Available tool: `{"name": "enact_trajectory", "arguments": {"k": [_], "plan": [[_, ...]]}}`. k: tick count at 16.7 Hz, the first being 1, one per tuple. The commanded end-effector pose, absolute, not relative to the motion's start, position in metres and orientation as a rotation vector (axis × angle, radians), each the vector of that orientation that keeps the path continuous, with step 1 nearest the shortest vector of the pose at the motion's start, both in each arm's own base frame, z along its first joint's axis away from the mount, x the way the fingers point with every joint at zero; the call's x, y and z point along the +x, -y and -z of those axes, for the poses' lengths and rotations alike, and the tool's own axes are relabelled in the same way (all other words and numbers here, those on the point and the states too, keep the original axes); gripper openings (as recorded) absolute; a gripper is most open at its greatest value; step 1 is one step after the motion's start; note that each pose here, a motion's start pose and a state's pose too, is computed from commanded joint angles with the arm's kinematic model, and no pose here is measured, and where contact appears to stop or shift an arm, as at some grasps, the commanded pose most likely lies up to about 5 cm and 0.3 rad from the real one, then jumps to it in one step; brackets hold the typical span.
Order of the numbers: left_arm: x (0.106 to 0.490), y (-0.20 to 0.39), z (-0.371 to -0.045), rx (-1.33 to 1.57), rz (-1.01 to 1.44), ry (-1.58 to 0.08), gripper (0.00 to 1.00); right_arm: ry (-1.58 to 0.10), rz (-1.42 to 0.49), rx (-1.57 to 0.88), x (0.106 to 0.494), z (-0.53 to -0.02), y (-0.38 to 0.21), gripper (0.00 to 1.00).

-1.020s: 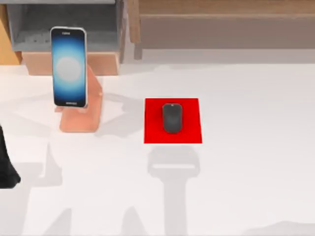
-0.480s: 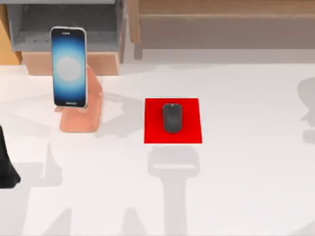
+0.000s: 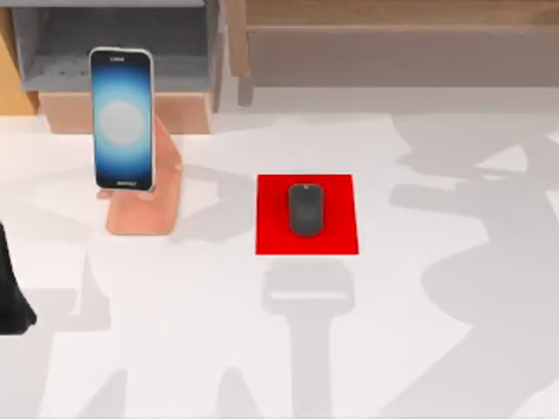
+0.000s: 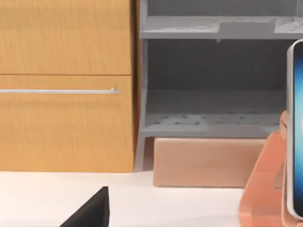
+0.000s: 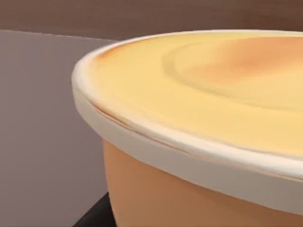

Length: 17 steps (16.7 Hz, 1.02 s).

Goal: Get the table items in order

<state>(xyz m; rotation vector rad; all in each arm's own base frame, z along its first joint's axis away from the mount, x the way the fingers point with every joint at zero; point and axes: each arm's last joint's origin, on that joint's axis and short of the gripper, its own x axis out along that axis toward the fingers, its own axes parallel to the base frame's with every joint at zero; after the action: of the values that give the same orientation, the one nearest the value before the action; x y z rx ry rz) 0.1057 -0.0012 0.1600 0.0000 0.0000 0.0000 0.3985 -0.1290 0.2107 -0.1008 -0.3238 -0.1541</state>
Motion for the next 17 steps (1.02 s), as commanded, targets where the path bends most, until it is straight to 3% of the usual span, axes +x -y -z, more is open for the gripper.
{"name": "enact_trajectory", "arguments": {"k": [8,17], "plan": [[0.106,0.001,-0.16,0.0,0.0,0.0,1.0,0.18,0.081,0.001,0.458,-0.23,-0.022,0.0],[0.106,0.001,-0.16,0.0,0.0,0.0,1.0,0.042,0.012,0.005,0.46,-0.245,-0.165,0.0]]}}
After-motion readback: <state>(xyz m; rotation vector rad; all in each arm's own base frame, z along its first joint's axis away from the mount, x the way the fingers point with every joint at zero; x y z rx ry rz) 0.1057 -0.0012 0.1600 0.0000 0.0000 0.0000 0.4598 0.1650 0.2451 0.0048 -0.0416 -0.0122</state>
